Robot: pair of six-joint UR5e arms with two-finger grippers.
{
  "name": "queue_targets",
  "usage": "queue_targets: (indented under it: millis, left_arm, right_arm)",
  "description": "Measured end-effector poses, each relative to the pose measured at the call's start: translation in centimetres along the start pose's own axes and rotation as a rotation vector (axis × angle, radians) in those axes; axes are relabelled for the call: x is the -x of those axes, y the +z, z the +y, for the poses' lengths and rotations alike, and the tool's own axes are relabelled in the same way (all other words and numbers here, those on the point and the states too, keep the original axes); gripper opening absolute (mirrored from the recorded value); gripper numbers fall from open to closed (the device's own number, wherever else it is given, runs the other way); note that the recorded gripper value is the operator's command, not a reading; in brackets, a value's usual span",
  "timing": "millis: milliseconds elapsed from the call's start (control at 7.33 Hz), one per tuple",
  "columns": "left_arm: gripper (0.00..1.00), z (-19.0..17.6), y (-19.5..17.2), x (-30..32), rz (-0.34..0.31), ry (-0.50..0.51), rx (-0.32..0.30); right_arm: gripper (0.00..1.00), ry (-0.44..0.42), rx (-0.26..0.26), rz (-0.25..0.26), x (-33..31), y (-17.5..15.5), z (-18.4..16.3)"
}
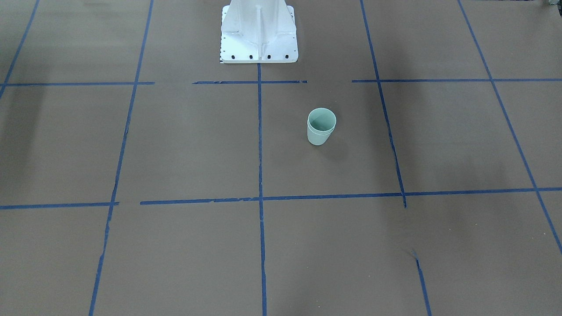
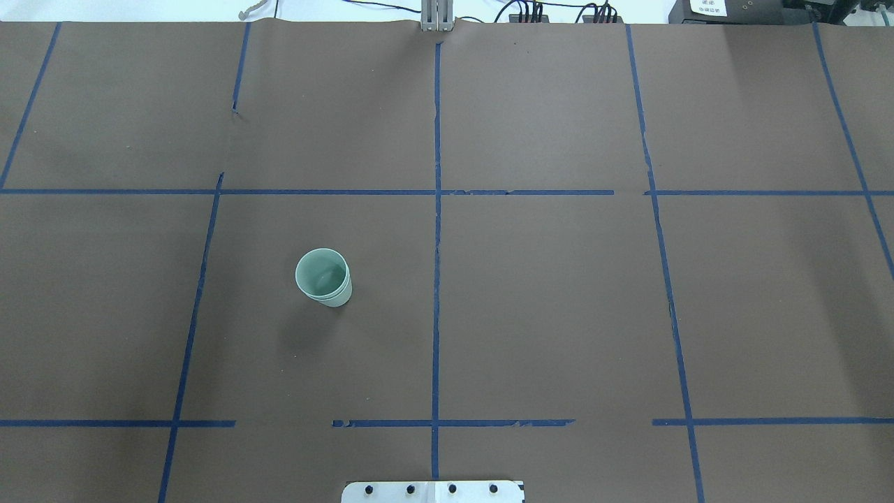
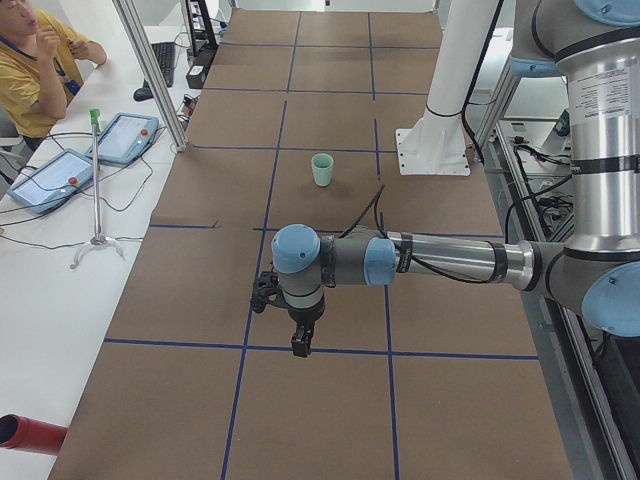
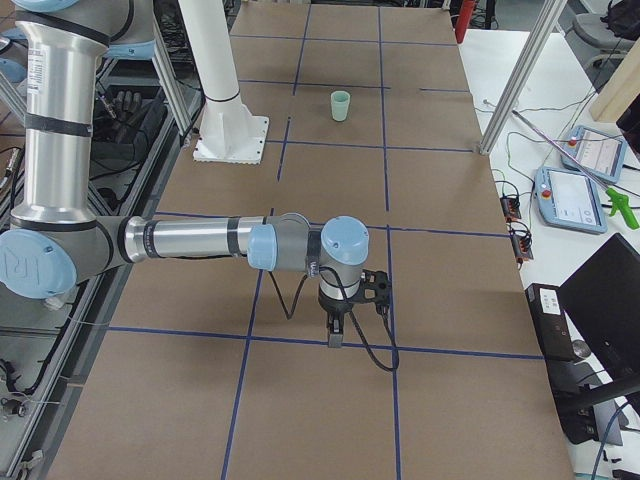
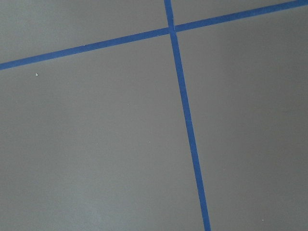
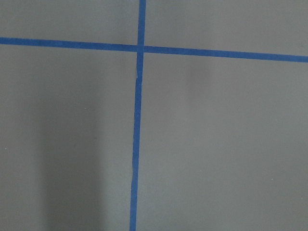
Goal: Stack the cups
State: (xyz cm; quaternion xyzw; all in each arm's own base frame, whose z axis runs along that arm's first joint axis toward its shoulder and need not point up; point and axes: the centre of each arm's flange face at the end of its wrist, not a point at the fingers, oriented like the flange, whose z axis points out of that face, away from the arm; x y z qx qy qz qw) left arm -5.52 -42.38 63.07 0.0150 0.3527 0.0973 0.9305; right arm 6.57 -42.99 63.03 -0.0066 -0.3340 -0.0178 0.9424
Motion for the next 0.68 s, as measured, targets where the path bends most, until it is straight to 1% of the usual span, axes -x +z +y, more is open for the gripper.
queue_targets:
  millis: [682]
  left_arm:
    - [1.00,0.15,0.42,0.26,0.003,-0.009,0.008]
  right_arm:
    - [1.00,0.000,0.000,0.000,0.01,0.01,-0.01]
